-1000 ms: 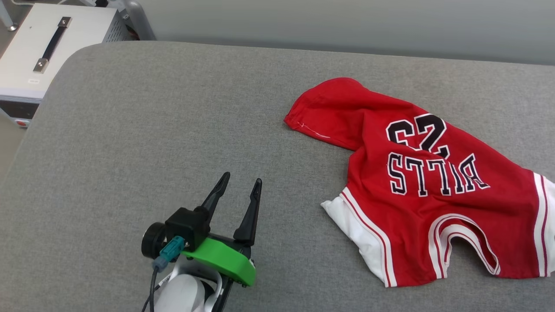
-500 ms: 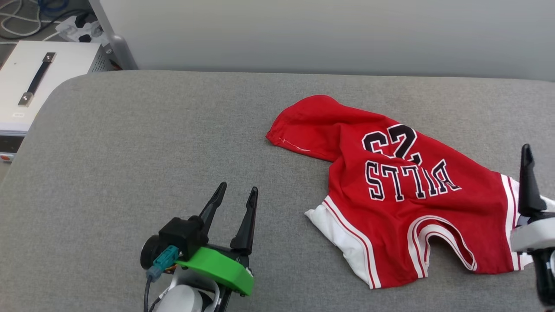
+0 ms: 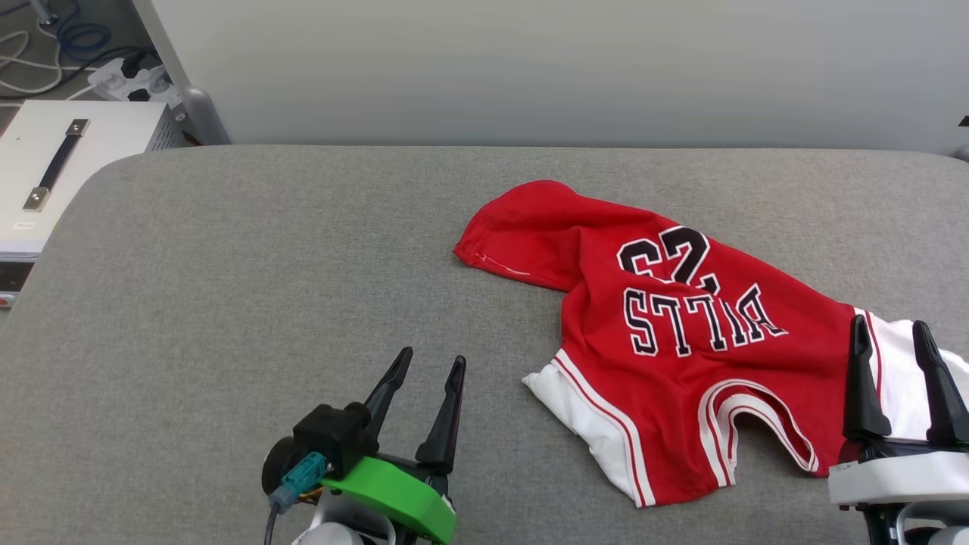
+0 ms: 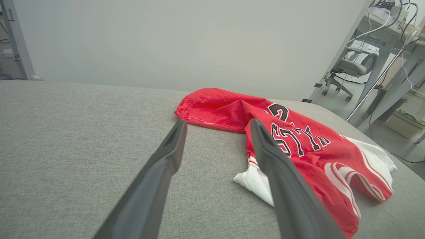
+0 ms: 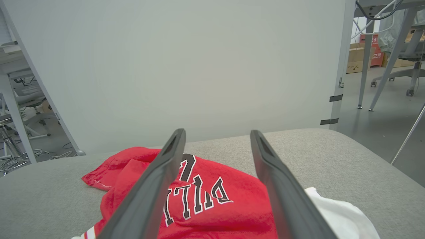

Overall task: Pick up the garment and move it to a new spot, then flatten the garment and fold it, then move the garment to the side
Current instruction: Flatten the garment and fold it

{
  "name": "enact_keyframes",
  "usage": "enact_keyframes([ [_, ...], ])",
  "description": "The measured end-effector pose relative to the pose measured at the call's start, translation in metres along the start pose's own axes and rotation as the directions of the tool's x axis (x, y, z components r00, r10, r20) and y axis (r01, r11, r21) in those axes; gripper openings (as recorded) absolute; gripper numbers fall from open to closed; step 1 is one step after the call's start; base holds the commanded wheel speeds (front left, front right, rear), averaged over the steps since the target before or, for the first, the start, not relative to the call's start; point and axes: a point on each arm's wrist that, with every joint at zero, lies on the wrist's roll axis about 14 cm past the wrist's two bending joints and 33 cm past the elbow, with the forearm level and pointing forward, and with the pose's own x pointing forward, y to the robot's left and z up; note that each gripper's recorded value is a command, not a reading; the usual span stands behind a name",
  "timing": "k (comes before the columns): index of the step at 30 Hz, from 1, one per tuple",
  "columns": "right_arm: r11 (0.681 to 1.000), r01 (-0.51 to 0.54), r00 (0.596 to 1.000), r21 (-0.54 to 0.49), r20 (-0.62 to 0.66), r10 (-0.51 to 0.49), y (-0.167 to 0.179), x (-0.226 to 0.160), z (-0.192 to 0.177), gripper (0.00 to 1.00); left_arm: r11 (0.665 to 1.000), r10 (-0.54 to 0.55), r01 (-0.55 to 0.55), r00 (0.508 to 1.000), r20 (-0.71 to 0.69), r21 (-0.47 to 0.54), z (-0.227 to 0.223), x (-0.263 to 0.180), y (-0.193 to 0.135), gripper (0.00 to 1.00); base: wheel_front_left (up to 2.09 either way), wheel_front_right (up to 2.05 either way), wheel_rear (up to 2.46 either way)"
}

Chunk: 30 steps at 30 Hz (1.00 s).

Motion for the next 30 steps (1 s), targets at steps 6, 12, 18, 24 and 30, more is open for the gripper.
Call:
enact_keyframes([
  [6, 1.000, 0.018, 1.000, -0.018, -0.003, -0.018, -0.009, -0.001, -0.001, 1.00, 1.000, -0.024, 0.024, 0.999, -0.040, -0.008, -0.013, 0.004, -0.006, 1.00, 0.00, 0.00, 0.00],
  [12, 0.999, 0.041, 0.999, -0.034, -0.030, -0.042, -0.019, -0.005, -0.009, 1.00, 0.994, -0.108, 0.105, 0.986, -0.128, -0.028, -0.027, 0.026, -0.027, 1.00, 0.00, 0.00, 0.00],
  [18, 0.997, 0.063, 0.996, -0.048, -0.064, -0.066, -0.027, -0.008, -0.019, 1.00, 0.982, -0.185, 0.180, 0.899, -0.396, -0.051, -0.068, 0.038, -0.048, 1.00, 0.00, 0.00, 0.00],
  [24, 0.994, 0.087, 0.993, -0.059, -0.073, -0.091, -0.035, -0.006, -0.023, 1.00, 0.978, -0.192, 0.203, 0.796, -0.574, -0.045, -0.101, 0.042, -0.057, 1.00, 0.00, 0.00, 0.00],
  [30, 0.992, 0.109, 0.988, -0.069, -0.101, -0.116, -0.042, -0.009, -0.032, 1.00, 0.984, -0.122, 0.176, 0.747, -0.653, 0.019, -0.125, 0.046, -0.045, 1.00, 0.00, 0.00, 0.00],
])
